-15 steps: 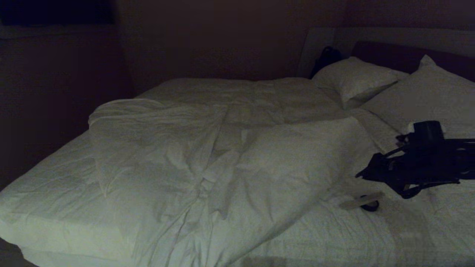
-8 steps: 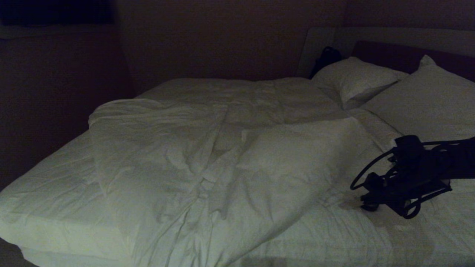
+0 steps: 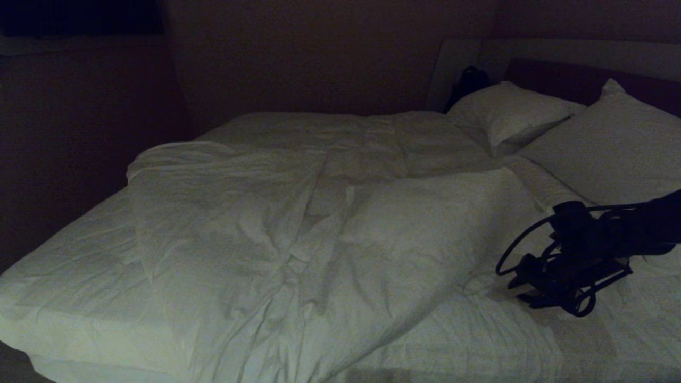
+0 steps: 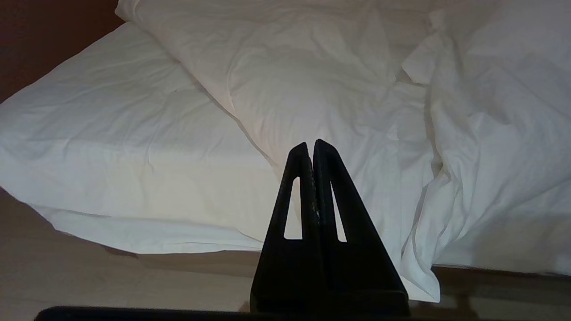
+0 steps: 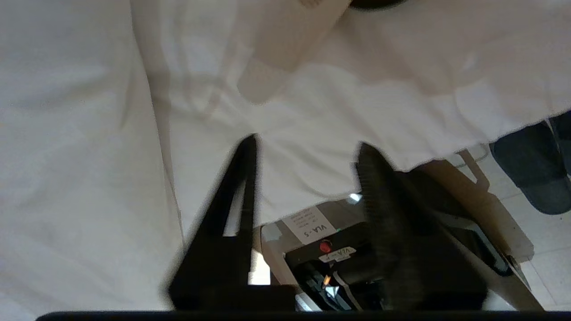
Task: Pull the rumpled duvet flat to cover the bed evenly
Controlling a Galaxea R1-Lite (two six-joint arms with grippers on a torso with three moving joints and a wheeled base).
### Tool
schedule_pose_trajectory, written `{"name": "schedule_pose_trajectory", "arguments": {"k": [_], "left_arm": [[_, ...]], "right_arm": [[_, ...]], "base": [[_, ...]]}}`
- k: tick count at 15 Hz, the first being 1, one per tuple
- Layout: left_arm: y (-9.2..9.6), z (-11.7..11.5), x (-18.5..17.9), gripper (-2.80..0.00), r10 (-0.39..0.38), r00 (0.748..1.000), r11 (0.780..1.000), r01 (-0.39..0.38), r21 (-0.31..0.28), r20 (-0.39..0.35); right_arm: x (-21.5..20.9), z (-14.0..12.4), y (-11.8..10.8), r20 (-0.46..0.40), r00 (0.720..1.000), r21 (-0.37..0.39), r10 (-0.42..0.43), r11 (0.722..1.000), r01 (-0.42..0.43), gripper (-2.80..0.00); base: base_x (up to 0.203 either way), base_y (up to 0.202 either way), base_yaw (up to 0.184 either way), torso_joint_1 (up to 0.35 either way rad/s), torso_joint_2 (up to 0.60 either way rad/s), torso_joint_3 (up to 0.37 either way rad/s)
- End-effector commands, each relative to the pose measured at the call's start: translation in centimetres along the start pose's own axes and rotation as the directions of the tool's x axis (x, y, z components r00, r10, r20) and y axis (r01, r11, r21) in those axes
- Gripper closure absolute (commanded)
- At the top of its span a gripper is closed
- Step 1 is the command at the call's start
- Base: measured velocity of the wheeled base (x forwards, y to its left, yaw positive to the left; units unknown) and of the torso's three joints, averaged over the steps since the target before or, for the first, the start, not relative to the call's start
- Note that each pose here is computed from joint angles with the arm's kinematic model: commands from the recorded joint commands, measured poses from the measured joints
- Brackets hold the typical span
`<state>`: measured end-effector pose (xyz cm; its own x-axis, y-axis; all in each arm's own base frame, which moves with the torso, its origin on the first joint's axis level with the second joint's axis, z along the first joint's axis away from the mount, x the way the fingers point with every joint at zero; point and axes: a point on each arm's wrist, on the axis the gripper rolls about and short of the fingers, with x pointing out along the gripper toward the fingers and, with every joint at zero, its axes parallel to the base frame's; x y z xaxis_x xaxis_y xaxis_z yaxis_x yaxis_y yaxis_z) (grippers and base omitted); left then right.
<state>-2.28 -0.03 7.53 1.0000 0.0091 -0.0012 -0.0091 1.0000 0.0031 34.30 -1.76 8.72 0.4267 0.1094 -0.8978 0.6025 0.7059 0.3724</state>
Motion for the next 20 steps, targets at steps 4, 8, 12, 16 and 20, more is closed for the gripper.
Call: {"name": "schedule_pose_trajectory", "arguments": {"k": [4,8,12,16,20], "left_arm": [[0.0,0.0,0.0,0.0,0.0,1.0,1.0,0.0,0.0,0.0],[0.0,0.0,0.0,0.0,0.002,1.0,1.0,-0.002,0.0,0.001],[0.0,0.0,0.0,0.0,0.002,1.0,1.0,-0.002,0.0,0.0],[0.0,0.0,0.0,0.0,0.0,1.0,1.0,0.0,0.0,0.001],[0.0,0.0,0.0,0.0,0.0,1.0,1.0,0.0,0.0,0.0]], "right_arm": [[1.7,1.0,0.5,-0.008,1.0,0.006,-0.01,1.0,0.01,-2.8],[3.5,1.6,0.7,-0.012,1.0,0.008,-0.028,1.0,0.028,-2.8],[3.7,2.2,0.8,-0.002,1.0,0.01,-0.024,1.0,0.024,-2.8],[4.2,2.5,0.7,-0.003,1.0,0.011,-0.028,1.0,0.028,-2.8],[4.5,2.8,0.4,-0.004,0.999,0.016,-0.033,0.999,0.033,-2.8]], "base": [[0.0,0.0,0.0,0.0,0.0,0.0],[0.0,0.0,0.0,0.0,0.0,0.0],[0.0,0.0,0.0,0.0,0.0,0.0],[0.0,0.0,0.0,0.0,0.0,0.0],[0.0,0.0,0.0,0.0,0.0,0.0]]}}
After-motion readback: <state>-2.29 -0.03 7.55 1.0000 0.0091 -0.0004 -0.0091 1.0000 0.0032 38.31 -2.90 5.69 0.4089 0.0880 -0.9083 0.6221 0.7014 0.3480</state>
